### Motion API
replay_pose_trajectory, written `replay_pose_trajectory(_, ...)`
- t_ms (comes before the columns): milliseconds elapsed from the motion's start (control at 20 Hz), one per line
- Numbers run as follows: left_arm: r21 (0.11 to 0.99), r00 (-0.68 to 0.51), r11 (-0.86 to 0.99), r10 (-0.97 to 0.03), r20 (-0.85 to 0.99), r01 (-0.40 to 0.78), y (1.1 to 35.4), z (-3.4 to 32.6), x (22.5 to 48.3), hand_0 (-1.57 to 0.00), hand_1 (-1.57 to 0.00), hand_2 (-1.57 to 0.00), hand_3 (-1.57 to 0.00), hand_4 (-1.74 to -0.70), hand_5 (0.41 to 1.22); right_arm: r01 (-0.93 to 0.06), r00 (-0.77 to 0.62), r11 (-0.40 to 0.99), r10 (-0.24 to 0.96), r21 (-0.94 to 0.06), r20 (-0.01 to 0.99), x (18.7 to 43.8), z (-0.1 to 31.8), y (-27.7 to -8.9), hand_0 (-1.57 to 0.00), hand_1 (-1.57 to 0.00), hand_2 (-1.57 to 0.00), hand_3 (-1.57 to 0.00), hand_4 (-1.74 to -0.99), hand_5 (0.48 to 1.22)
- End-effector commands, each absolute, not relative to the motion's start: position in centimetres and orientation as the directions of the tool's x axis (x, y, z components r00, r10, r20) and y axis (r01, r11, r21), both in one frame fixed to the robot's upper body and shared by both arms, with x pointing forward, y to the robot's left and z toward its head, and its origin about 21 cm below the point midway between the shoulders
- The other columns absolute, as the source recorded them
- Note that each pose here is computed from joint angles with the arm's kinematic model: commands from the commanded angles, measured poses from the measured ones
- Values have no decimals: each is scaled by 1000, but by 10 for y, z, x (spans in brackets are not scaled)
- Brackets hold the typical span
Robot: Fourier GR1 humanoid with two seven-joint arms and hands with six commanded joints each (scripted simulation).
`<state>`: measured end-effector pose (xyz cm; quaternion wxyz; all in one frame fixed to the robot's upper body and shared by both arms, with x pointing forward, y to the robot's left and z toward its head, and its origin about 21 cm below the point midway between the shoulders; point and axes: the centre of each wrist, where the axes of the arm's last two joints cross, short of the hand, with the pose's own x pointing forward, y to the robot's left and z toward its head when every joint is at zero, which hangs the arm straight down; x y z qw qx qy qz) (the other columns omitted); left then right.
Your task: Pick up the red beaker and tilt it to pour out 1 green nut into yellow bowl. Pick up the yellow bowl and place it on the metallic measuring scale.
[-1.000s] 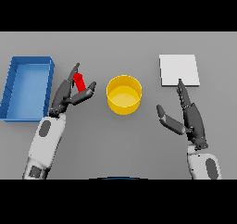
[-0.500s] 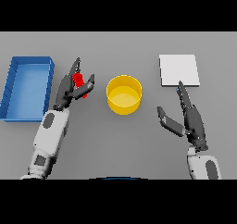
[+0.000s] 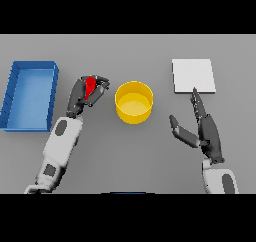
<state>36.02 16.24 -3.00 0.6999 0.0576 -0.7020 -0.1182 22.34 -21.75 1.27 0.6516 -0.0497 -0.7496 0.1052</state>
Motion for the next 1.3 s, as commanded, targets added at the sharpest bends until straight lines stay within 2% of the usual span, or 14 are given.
replay_pose_trajectory(0, 249, -19, 965, -249, 968, 84, 165, -31, 360, -1357, -1364, -1380, -1304, -1565, 1163, -60, -148, 974, 208, -219, 967, 225, 15, -217, 1, 1, 1, 1, -1251, 646)
replay_pose_trajectory(50, 250, -19, 965, -250, 968, 81, 166, -30, 360, -1400, -1406, -1419, -1357, -1542, 1174, -58, -145, 974, 207, -217, 968, 227, 15, -218, 1, 1, 1, 1, -1255, 644)
replay_pose_trajectory(300, 99, -73, 990, -92, 993, 98, 170, -14, 364, -1515, -1517, -1521, -1501, -1676, 1144, -54, -140, 969, 232, -241, 963, 231, 16, -218, 1, 1, 1, 1, -1238, 643)
replay_pose_trajectory(500, 106, -121, 987, -91, 988, 125, 174, 8, 368, -1548, -1549, -1551, -1542, -1714, 1132, -58, -163, 967, 236, -248, 958, 225, 10, -218, 1, 1, 1, 1, -1227, 647)
replay_pose_trajectory(700, 202, -140, 968, -182, 973, 149, 183, 24, 376, -1556, -1557, -1558, -1553, -1724, 1133, -46, -198, 960, 262, -276, 945, 226, 15, -214, 1, 1, 1, 1, -1219, 659)
replay_pose_trajectory(850, 258, -141, 953, -236, 961, 160, 192, 33, 383, -1556, -1557, -1558, -1553, -1724, 1139, -41, -187, 957, 274, -286, 943, 225, 13, -218, 1, 1, 1, 1, -1219, 661)
replay_pose_trajectory(1000, 400, -188, 897, -367, 911, 188, 191, 47, 388, -1563, -1564, -1564, -1562, -1732, 1129, -35, -182, 955, 283, -294, 942, 226, 13, -220, 1, 1, 1, 1, -1202, 662)
replay_pose_trajectory(1150, 591, -234, 773, -545, 805, 233, 185, 60, 389, -1567, -1567, -1568, -1566, -1737, 1120, -34, -186, 953, 289, -300, 939, 222, 18, -217, 1, 1, 1, 1, -1190, 658)
replay_pose_trajectory(1250, 685, -263, 680, -633, 728, 261, 173, 71, 392, -1569, -1569, -1569, -1568, -1738, 1127, -47, -158, 953, 289, -300, 944, 224, 15, -218, 1, 1, 1, 1, -1183, 663)
